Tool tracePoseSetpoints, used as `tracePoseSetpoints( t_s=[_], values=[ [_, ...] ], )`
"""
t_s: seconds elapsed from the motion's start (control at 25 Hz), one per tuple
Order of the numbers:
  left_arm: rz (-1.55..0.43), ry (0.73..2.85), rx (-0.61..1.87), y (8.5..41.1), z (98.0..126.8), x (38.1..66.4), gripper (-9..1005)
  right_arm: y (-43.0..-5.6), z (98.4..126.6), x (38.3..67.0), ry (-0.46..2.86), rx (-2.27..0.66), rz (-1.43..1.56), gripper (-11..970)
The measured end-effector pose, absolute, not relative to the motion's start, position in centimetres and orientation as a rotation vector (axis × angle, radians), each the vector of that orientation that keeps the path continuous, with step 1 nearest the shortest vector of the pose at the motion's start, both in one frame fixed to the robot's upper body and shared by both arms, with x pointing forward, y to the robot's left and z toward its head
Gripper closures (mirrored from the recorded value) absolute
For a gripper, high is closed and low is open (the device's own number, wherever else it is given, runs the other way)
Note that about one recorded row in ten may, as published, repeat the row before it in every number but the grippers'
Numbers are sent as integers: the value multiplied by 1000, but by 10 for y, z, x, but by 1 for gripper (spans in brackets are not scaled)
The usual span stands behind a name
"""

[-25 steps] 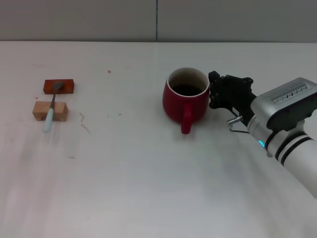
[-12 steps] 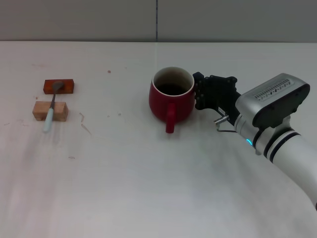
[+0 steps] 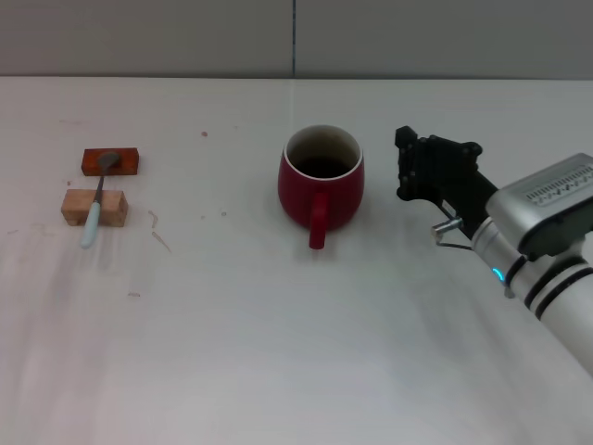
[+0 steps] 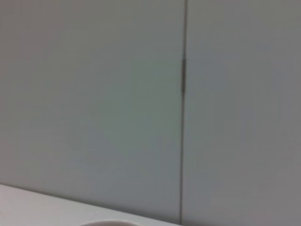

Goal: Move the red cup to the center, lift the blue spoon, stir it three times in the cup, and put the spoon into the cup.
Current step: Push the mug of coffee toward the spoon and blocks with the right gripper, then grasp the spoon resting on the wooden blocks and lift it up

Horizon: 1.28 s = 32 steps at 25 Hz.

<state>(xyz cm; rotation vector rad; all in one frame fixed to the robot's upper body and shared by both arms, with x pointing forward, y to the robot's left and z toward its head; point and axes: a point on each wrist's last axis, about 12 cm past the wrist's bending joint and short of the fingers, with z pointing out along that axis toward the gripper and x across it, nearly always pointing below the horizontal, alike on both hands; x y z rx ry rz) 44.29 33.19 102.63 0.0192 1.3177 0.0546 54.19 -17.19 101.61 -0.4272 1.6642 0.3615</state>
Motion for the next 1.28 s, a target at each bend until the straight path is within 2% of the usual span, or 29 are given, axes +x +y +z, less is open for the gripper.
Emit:
tracePoseSetpoints(
  t_s=[0.2,0.48,0.68,1.04,1.28],
  values=[
    [38,1331,39,328,1024,441,150,-218,1012,514,1566,-270,268,858],
    [-16,1369,108,316,1016,434,150,-293,1014,449,1377,30,31,852],
    [-75,1402,187,305,1010,427,150,-320,1014,421,1338,120,-86,848],
    [-201,1447,306,276,999,416,150,-332,1015,412,1307,167,-99,514],
    [-221,1528,285,276,992,422,149,-331,1016,412,1303,161,-94,260]
  ],
)
